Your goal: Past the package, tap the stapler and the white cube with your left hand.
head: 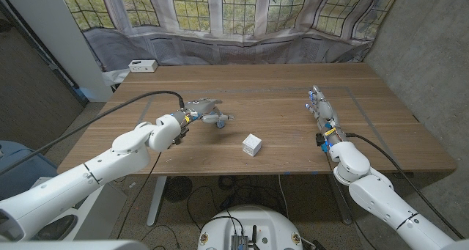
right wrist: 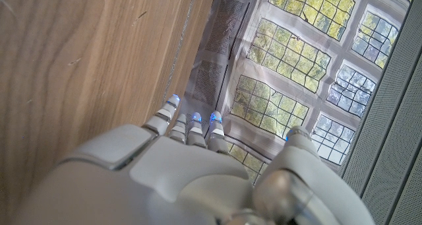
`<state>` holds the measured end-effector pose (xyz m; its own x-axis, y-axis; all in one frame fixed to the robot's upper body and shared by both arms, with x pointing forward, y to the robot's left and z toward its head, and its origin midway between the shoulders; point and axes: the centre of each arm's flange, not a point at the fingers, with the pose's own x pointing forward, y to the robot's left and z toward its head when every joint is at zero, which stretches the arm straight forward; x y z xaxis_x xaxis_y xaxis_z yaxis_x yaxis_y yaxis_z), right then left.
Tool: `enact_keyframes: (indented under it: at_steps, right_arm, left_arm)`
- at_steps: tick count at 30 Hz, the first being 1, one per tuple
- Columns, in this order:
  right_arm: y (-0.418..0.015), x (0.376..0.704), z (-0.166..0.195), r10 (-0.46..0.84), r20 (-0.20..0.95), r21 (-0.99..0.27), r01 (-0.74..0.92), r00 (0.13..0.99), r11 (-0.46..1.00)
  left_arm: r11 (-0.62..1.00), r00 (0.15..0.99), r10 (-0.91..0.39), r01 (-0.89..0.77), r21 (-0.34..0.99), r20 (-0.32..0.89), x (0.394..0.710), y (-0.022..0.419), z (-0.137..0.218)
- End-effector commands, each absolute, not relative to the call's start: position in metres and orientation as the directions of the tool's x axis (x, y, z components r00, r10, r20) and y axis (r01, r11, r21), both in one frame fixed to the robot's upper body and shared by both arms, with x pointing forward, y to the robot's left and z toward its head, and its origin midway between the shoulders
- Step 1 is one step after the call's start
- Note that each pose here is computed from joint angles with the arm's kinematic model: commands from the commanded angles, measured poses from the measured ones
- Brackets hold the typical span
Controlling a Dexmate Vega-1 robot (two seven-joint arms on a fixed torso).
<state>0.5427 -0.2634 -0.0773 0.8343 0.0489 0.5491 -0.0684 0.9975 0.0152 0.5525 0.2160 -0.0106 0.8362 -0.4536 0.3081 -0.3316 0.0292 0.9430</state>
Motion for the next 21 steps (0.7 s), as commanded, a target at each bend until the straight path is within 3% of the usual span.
enact_keyframes:
  at_steps: [1, 21]
  right_arm:
    - [-0.264, 0.5416, -0.0773, 0.046, 0.549, 0.016, -0.065, 0.835, 0.998]
    - [-0.264, 0.5418, -0.0781, 0.045, 0.549, 0.016, -0.064, 0.835, 0.998]
  left_arm:
    - [0.032, 0.841, -0.453, -0.318, 0.947, 0.298, 0.5538, 0.2162, -0.0135]
    - [0.035, 0.845, -0.444, -0.316, 0.948, 0.298, 0.5548, 0.2179, -0.0152]
